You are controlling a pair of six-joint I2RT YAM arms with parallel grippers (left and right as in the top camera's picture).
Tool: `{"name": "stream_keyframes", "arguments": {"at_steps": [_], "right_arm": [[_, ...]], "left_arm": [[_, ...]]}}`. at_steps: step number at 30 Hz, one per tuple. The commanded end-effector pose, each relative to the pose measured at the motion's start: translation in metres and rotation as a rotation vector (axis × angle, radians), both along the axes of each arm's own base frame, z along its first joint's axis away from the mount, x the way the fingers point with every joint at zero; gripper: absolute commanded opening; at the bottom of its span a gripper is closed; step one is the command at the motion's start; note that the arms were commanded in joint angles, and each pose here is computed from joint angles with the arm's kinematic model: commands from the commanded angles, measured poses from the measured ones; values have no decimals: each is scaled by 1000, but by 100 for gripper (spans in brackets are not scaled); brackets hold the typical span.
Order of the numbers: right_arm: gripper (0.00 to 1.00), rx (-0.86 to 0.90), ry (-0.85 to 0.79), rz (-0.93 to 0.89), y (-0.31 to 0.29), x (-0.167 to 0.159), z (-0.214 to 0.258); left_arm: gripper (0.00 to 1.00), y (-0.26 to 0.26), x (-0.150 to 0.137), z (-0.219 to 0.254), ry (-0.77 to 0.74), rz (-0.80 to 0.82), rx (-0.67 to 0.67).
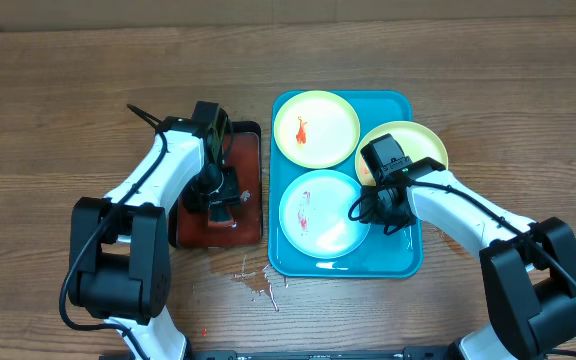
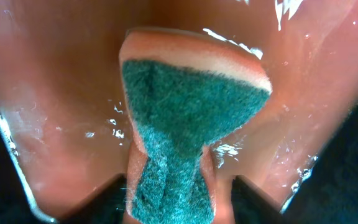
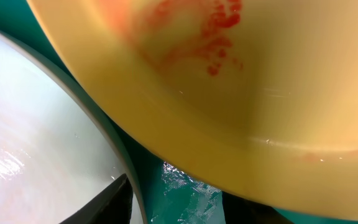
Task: Clean dirty plates on tray and stack at the side
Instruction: 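Dip the sponge in the red tray liquid with the left gripper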
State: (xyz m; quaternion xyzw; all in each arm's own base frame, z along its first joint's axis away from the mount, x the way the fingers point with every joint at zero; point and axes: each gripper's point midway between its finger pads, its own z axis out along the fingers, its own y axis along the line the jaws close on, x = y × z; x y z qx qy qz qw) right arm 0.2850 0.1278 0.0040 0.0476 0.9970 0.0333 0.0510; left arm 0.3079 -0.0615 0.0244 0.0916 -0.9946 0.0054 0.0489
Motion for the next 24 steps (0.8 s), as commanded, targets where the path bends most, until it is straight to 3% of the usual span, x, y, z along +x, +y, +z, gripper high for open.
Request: {"name": "stream_keyframes", "arguments": {"at_steps": [1, 12, 13, 15, 16, 17, 20, 24], "right_arm": [[48, -17, 20, -7, -5, -5, -5], [48, -17, 20, -7, -5, -5, -5], [48, -17, 20, -7, -5, -5, -5], [48, -17, 20, -7, -5, -5, -5], [48, -17, 20, -7, -5, -5, -5], [48, -17, 20, -7, -5, -5, -5], [48, -17, 20, -7, -5, -5, -5], [48, -17, 21, -7, -5, -5, -5]], "left_arm": [[57, 1, 6, 1, -20, -23, 18], [12, -3, 11, -25, -82, -11, -6], [11, -2, 8, -26, -75, -12, -4], [32, -1, 4, -27, -60, -30, -2], [37, -1, 3, -27, -55, -31, 0], [35, -1, 2, -27, -53, -31, 0], [5, -1, 5, -27, -62, -30, -3], [4, -13, 9, -23, -72, -35, -67]]}}
